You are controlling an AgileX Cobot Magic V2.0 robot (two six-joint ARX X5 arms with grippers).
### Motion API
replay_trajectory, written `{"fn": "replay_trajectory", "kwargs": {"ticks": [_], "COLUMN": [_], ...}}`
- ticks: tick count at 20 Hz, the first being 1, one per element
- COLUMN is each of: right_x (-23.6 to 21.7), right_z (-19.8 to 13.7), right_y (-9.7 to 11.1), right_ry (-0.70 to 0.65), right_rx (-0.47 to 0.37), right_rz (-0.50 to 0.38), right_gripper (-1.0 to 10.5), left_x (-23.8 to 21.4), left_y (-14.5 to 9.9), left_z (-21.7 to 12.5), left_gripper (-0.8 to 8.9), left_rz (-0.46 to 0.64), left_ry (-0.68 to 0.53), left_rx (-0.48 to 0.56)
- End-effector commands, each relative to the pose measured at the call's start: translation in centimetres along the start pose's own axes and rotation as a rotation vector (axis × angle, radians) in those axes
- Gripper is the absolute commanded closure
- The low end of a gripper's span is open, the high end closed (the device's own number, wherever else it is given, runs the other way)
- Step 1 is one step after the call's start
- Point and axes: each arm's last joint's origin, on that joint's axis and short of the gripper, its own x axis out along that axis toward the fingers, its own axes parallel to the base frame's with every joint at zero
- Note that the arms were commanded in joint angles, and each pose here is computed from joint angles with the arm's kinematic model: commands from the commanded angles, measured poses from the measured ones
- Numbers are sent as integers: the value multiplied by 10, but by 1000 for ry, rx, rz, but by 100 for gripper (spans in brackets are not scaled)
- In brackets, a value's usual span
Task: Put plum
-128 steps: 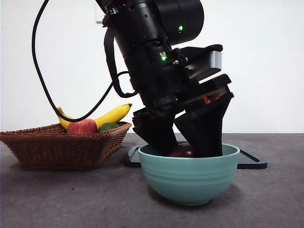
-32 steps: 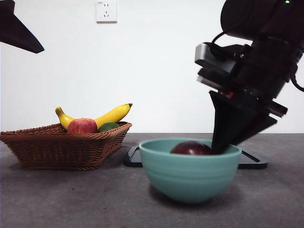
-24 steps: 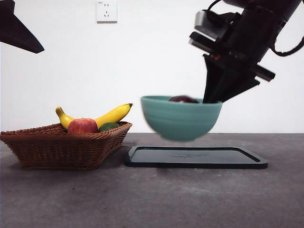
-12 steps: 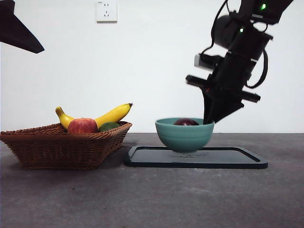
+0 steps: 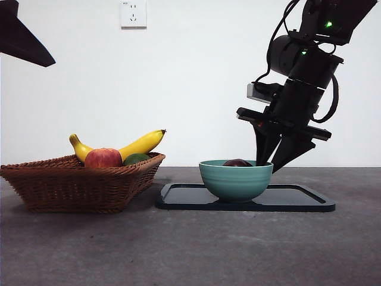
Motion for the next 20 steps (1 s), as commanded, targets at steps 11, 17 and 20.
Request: {"fn": "replay_trajectory", "kwargs": {"ticks": [11,17,20], "right_x": [-205,-242,-229], "right_z": [-30,-97,-137], "right_y": [41,45,42], "right_ry": [-319,-336,-295], "right_rx": [-124,-155,-171], "right_rz": [26,94,143], "right_gripper": [757,757,757], "left_x": [0,0,0], "left_y": [-1,-1,-1], "left_z": [5,5,5], "left_gripper": [409,409,409], "left_rz": [-3,-3,-3], "left_ry": [-28,-30,-30], "left_rx": [38,39,40]}}
